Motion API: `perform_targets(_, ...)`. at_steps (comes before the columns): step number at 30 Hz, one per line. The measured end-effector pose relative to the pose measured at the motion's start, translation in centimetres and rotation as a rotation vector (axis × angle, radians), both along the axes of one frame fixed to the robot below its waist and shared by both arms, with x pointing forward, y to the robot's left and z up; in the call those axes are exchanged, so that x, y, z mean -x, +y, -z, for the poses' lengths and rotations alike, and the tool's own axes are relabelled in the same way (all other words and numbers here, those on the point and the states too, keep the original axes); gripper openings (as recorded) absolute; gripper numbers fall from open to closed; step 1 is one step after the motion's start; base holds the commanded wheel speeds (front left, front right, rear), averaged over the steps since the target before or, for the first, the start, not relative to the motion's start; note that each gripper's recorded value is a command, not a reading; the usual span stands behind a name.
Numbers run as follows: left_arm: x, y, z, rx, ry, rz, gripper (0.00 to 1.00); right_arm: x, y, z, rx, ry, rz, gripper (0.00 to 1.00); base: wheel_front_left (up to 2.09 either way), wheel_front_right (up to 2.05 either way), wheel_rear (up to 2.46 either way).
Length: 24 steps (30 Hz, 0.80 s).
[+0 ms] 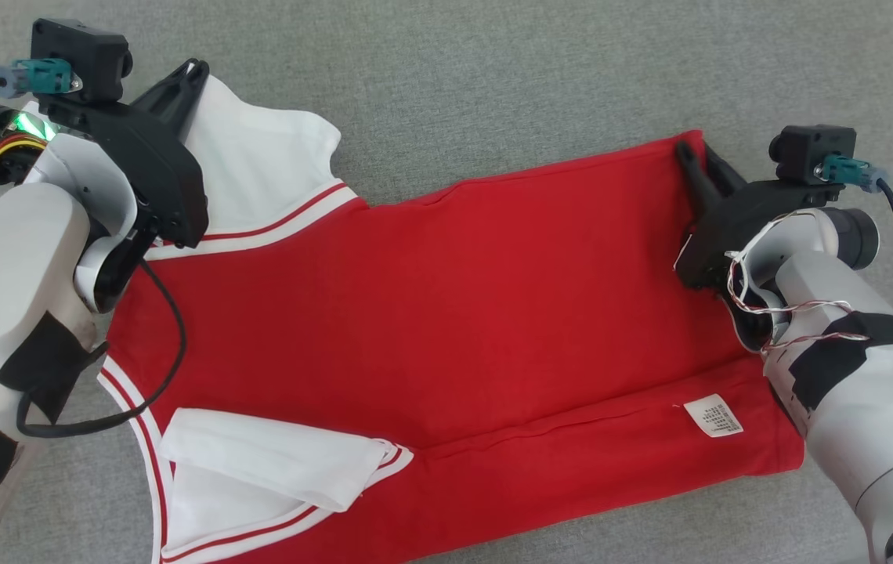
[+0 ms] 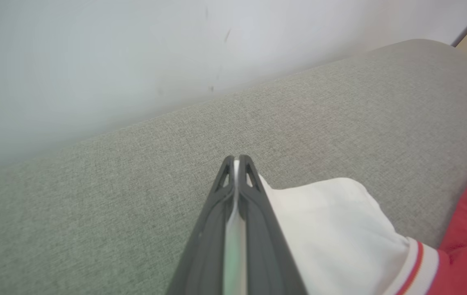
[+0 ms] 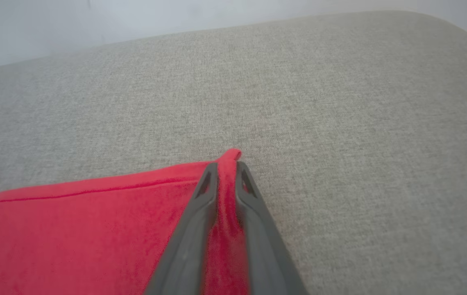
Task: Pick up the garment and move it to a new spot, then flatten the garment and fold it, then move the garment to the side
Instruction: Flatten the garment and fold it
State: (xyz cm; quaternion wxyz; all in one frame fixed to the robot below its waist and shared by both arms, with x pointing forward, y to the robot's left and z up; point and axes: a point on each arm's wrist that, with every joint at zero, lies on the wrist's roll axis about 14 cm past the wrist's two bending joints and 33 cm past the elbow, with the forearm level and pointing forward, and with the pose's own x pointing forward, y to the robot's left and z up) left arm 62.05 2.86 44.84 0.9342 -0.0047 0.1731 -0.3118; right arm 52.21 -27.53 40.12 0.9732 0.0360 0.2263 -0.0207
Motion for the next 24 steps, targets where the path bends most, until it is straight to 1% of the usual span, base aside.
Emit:
perform_targets(4, -0.2, 0.4, 0.1, 0.007, -0.011, -0.01, 0.0, -0.7, -0.2, -0.5, 0.009, -0.034, 0.003, 0.0, 0.0, 0.0, 0.0)
perform_targets(8, -1.3, 1.3, -1.6, 0.032, -0.076, -0.042, 0.0, -1.5, -1.2, -1.8, 0.034, -0.085, 0.019, 0.0, 0.0, 0.0, 0.0)
perform_targets(13, -0.7, 1.0, -3.4, 0.074, -0.129, -0.042, 0.0, -1.4, -1.1, -2.6, 0.047, -0.113, 0.011, 0.0, 0.0, 0.0, 0.0)
perform_targets(19, 2.3, 1.3, -3.8, 0.139, -0.157, -0.044, 0.0, 1.1, -1.2, -2.3, 0.046, -0.108, 0.001, 0.0, 0.0, 0.0, 0.0)
perform_targets(24, 5.6, 1.4, -4.9, 0.206, -0.183, -0.039, 0.0, 2.6, -1.3, -3.7, 0.024, -0.159, 0.0, 0.0, 0.0, 0.0, 0.0)
